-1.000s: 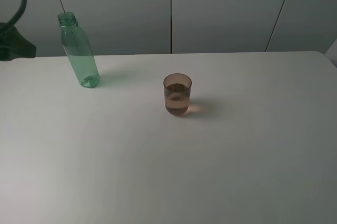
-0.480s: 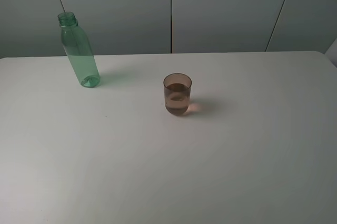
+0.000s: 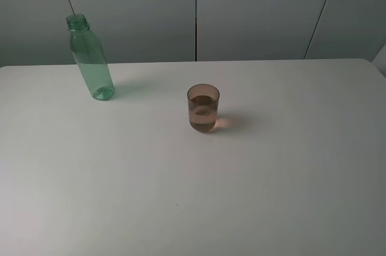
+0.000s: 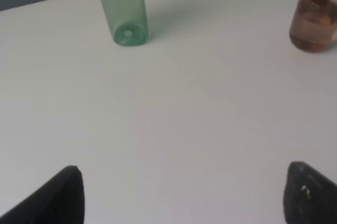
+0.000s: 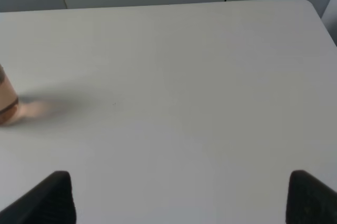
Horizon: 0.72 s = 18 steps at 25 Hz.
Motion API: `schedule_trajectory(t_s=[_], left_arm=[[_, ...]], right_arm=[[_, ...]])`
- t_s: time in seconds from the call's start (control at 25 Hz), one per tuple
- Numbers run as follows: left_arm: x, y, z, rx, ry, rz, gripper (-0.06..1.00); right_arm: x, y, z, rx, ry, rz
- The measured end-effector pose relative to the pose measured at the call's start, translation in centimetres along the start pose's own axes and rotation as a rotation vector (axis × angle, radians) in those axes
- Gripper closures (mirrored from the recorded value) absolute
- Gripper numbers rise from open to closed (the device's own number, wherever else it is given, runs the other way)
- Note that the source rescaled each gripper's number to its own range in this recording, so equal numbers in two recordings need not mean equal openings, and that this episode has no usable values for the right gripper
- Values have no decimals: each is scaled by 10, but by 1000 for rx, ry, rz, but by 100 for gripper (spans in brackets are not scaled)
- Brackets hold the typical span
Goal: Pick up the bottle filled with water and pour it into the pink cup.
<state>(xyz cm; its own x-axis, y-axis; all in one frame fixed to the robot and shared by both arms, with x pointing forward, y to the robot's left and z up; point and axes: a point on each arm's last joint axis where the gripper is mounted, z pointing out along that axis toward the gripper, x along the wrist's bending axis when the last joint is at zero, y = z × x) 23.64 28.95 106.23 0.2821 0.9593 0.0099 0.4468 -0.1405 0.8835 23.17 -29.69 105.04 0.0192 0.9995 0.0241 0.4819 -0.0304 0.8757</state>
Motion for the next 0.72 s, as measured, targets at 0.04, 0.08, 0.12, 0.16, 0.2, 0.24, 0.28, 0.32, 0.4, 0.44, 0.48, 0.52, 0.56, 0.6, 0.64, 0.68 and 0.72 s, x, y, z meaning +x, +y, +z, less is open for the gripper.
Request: schedule_trajectory(t_s=[0.04, 0.08, 0.12, 0.16, 0.2, 0.24, 0.28, 0.32, 0.4, 0.44, 0.48, 0.52, 0.56, 0.6, 0.64, 0.68, 0.72], left_arm=[[0, -3, -3, -21, 11, 1, 10], [1, -4, -5, -34, 20, 2, 10], [1, -6, -4, -29, 24, 4, 10], [1, -8, -3, -19, 28, 4, 10], [2, -9, -3, -11, 33, 2, 10], [2, -9, -3, -10, 37, 1, 10], [2, -10, -3, -13, 39, 2, 10], [3, -10, -3, -12, 43, 4, 10], [3, -10, -3, -12, 43, 1, 10], [3, -10, -3, -12, 45, -3, 10], [3, -10, -3, -12, 51, -8, 10], [4, -10, -3, -11, 57, -17, 10], [4, -10, -3, -11, 63, -23, 10], [5, -10, -3, -10, 67, -29, 10], [5, -10, -3, -9, 68, -30, 10], [5, -10, -3, -9, 70, -31, 10], [5, -10, -3, -9, 70, -33, 10]], right_arm=[[0, 0, 0, 0, 0, 0], [0, 0, 0, 0, 0, 0], [0, 0, 0, 0, 0, 0], [0, 0, 0, 0, 0, 0], [0, 0, 0, 0, 0, 0], [0, 0, 0, 0, 0, 0], [0, 0, 0, 0, 0, 0], [0, 0, 0, 0, 0, 0], [0, 0, 0, 0, 0, 0], [0, 0, 0, 0, 0, 0], [0, 0, 0, 0, 0, 0], [0, 0, 0, 0, 0, 0], [0, 0, 0, 0, 0, 0], [0, 0, 0, 0, 0, 0], [0, 0, 0, 0, 0, 0], [0, 0, 0, 0, 0, 0], [0, 0, 0, 0, 0, 0]])
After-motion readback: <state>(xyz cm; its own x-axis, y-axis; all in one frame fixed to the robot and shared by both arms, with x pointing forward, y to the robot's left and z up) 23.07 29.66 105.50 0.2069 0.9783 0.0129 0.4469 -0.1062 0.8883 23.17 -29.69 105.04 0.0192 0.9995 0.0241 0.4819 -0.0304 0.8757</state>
